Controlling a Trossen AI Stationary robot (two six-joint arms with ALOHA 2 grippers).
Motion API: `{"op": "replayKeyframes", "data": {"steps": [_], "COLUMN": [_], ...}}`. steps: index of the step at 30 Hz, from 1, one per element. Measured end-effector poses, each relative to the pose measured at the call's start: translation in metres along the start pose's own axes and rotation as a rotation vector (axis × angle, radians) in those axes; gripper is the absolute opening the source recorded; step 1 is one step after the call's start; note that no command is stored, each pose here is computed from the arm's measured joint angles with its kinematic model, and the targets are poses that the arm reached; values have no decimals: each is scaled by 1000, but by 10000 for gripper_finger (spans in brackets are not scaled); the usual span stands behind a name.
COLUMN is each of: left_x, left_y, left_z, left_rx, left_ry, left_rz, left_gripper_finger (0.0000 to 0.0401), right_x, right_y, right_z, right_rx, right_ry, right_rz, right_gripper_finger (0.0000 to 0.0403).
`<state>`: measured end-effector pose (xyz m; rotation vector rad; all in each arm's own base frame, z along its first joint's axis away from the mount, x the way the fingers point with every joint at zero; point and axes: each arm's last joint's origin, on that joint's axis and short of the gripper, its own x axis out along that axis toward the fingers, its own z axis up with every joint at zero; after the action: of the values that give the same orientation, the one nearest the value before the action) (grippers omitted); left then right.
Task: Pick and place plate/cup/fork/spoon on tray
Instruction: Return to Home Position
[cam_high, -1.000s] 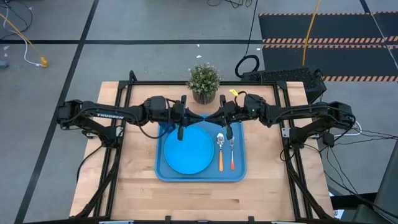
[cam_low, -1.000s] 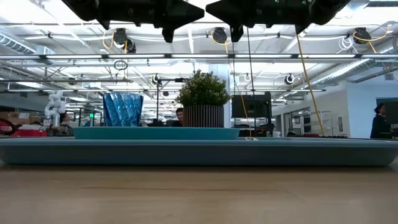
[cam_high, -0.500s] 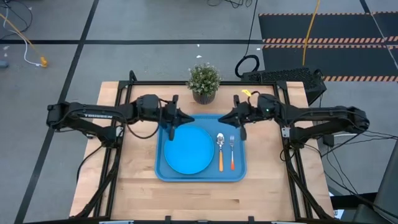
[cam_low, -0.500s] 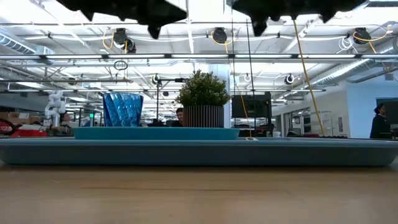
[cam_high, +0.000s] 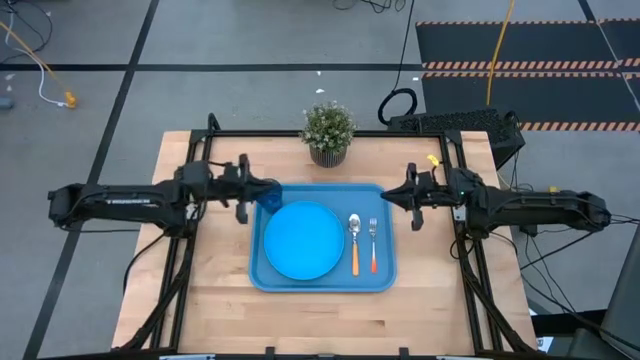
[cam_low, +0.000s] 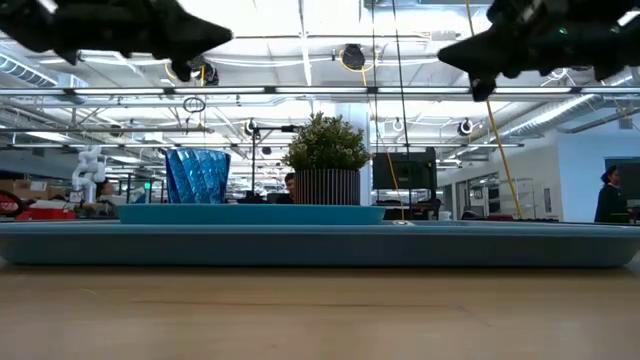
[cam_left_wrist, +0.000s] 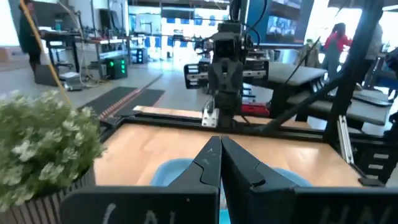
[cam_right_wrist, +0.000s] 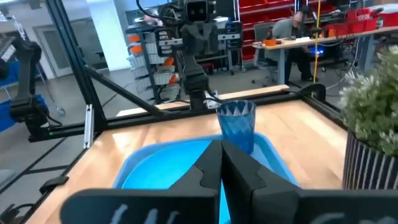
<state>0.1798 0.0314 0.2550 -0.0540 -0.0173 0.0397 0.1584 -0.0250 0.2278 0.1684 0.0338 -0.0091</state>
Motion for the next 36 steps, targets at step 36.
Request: {"op": "replayKeyframes", "data": {"steps": [36], "left_x": [-83], "left_y": [-12], "left_z": [-57], "left_rx": [-128], "left_ry": [53], "left_rz": [144], "left_gripper_finger": [1], "right_x": [-46], "right_y": [14], "right_z": [-68], "right_rx": [51], "right_ry": [85], "right_rz": [-55], "right_gripper_finger": [0]}}
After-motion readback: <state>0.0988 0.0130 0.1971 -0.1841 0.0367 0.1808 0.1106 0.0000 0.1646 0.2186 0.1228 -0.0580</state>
